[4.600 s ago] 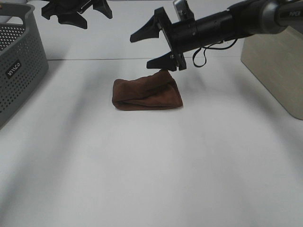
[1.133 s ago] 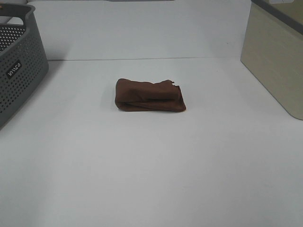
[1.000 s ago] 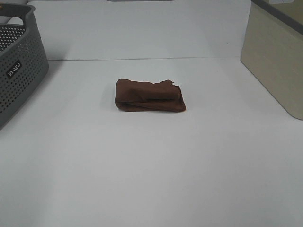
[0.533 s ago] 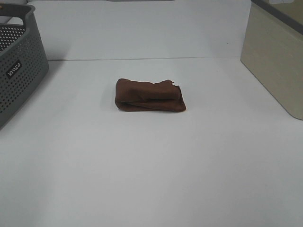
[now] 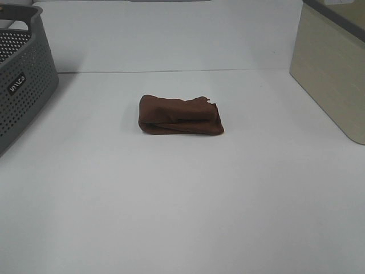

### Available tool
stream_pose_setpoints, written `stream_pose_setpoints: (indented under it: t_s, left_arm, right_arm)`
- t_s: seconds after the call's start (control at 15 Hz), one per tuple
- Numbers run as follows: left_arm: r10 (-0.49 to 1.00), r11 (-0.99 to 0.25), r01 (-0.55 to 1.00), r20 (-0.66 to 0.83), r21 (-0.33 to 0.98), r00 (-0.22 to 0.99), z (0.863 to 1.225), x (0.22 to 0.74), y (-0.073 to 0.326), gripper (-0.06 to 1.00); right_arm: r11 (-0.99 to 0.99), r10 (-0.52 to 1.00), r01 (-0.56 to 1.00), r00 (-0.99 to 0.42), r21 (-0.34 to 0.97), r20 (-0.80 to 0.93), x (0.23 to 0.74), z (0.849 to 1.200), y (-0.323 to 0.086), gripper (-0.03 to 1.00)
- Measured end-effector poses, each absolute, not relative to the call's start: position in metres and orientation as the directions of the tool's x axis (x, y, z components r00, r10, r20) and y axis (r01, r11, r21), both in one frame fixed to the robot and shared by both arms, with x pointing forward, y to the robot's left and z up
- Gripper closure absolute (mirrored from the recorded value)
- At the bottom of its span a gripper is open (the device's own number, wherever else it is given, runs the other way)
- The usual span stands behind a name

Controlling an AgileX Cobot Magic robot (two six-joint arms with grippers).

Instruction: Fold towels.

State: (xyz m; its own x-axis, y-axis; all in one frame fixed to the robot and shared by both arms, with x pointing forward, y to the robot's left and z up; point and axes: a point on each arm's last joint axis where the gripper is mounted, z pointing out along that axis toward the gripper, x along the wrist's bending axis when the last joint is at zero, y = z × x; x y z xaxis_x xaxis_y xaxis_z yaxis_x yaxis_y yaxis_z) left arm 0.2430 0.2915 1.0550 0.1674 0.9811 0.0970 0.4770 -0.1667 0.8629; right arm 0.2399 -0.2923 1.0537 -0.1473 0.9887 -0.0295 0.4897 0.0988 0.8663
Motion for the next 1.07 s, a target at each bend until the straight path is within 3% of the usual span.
stream_pose_setpoints:
  t_s: [0.13, 1.07]
  left_arm:
    - [0.981, -0.167, 0.422, 0.108, 0.891, 0.160, 1.0549, 0.2329, 0.2914, 0.26]
    - [0.981, -0.170, 0.418, 0.112, 0.892, 0.161, 1.0549, 0.2323, 0.2913, 0.26]
  right_arm:
    - [0.095, 0.989, 0.449, -0.147, 0.888, -0.031, 0.2327, 1.0537, -0.2924, 0.14]
    - [0.060, 0.996, 0.447, -0.087, 0.892, -0.023, 0.2319, 1.0537, -0.2912, 0.14]
